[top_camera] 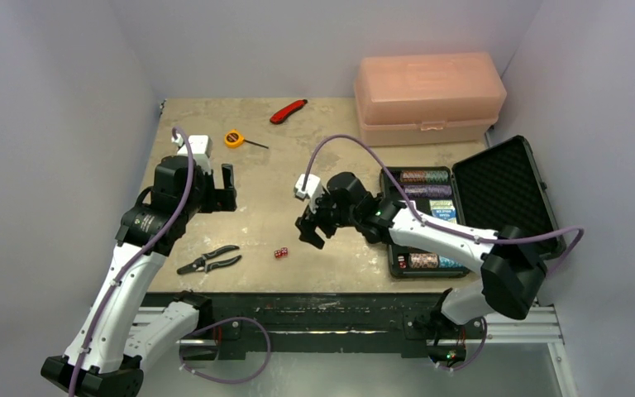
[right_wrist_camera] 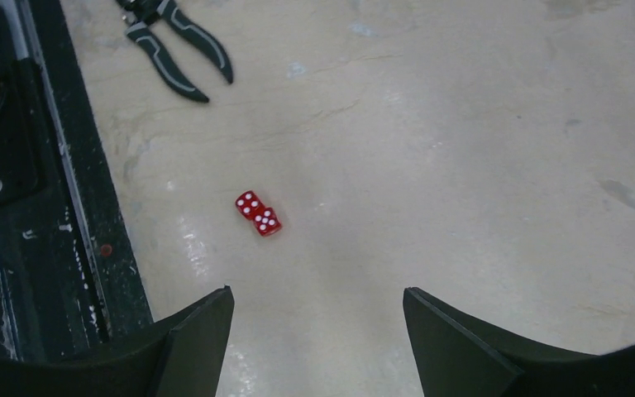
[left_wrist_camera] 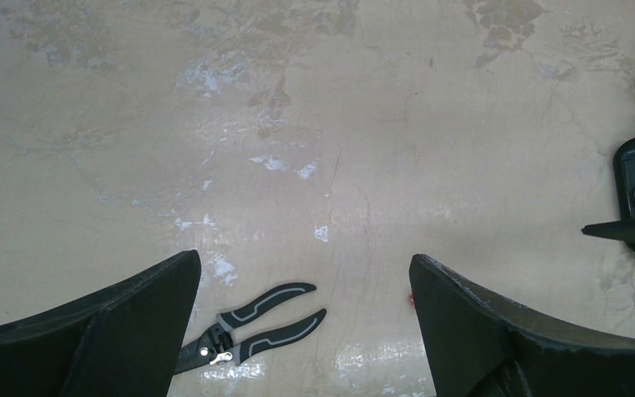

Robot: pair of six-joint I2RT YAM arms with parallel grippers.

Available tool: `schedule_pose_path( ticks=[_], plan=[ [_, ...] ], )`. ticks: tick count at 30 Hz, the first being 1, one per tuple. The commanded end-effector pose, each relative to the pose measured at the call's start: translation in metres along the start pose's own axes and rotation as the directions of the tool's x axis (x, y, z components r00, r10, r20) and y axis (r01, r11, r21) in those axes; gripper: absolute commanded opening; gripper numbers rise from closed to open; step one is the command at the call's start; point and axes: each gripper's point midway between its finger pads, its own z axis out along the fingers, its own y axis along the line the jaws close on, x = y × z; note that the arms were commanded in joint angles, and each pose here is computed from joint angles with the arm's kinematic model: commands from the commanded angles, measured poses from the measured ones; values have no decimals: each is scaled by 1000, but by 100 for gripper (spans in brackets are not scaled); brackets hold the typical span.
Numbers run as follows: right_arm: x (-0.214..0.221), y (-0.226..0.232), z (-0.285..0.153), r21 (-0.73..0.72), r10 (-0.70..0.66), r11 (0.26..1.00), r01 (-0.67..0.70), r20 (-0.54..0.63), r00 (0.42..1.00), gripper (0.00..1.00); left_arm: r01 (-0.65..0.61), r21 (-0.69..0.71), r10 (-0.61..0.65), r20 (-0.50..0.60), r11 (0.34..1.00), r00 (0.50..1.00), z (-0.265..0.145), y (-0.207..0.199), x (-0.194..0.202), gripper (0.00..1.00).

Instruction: Pack up texas hold em set

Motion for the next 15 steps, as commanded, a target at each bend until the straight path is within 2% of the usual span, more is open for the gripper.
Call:
schedule_pose_path(
  ticks=[1,7,15],
  plan=[
    [0,26,17,-125,-132,982,142,86,988,80,5,4,-5,39,1000,999,-3,-1,-7,98],
    [7,47,34,-200,-250,940,276,148,957,80,2,-5,-2,33,1000,999,-1,0,-7,98],
    [12,59,48,-232,-352,886,401,223,909,77,1,-16,-1,30,1000,1000,1,2,-6,98]
  ],
)
